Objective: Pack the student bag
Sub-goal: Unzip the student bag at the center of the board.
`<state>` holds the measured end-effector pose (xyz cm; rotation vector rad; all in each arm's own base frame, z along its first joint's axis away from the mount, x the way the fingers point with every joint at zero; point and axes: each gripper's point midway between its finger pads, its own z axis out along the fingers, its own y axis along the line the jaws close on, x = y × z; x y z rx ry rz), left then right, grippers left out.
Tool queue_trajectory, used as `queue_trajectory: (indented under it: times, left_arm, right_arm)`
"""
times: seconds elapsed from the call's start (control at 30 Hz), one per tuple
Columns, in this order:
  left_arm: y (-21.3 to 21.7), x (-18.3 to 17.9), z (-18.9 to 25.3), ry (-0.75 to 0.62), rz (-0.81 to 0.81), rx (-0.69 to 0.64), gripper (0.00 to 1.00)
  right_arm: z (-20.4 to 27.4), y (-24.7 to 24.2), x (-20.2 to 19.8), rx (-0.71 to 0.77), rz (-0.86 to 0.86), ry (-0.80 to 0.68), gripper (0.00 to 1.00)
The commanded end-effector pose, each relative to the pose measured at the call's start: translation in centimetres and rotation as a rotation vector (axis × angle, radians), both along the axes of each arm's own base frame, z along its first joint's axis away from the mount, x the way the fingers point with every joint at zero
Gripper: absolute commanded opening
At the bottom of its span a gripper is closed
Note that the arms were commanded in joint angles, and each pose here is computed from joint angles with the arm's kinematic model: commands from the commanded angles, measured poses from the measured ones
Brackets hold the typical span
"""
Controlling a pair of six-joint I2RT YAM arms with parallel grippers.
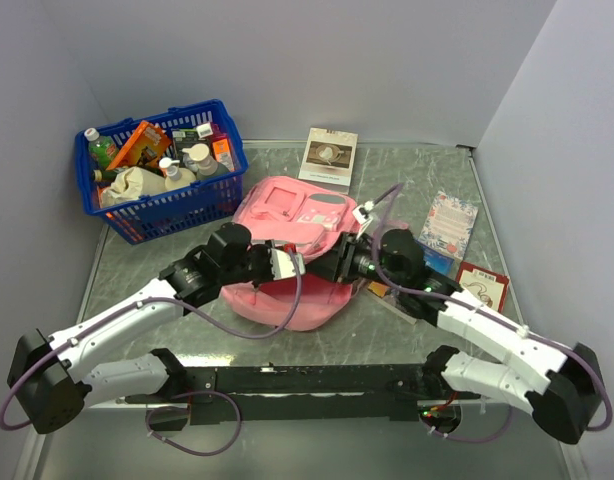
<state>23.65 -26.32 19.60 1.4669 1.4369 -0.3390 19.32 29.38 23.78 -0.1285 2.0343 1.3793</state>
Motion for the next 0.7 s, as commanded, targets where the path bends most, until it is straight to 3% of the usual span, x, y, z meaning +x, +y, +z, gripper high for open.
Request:
queue_trajectory:
  times: [0.0, 0.1, 0.13, 0.23, 0.37, 0.5, 0.53, 0.67]
  left_arm:
    - [1.5, 1.5, 6.0, -0.112, 0.076, -0.019, 0.01]
    - [2.9, 1.3, 8.9, -0.158, 0.087, 0.033, 0.01]
    - [3.8, 0.9, 8.3, -0.125, 0.094, 0.089, 0.01]
    - [5.2, 0.5, 9.9, -0.063, 0.151, 0.136, 0.01]
    - [6.2, 0.1, 12.5, 0.029, 0.28, 0.077, 0.01]
    - [10.7, -0.4, 14.6, -0.041, 0.469, 0.021, 0.01]
    - [11.8, -0.6, 14.5, -0.043, 0.505, 0.029, 0.01]
    - [15.7, -3.5, 11.6, 0.025, 0.586, 0.095, 0.01]
  right_arm:
    - [8.5, -3.6, 1.8, 0.077, -0.134, -0.217, 0.58]
    - [8.9, -7.1, 4.6, 0.003, -0.295, -0.237, 0.96]
    - [8.0, -7.6, 5.7, -0.033, -0.321, -0.218, 1.0]
    - [7.3, -9.5, 9.8, -0.107, -0.384, -0.216, 1.0]
    - [5.8, -11.3, 15.8, -0.143, -0.423, -0.138, 1.0]
    - [2.2, -12.9, 21.5, -0.176, -0.448, -0.018, 1.0]
    - [-0.3, -12.9, 23.0, -0.199, -0.44, 0.042, 1.0]
    - [-2.5, -12.9, 26.9, -0.165, -0.445, 0.097, 1.0]
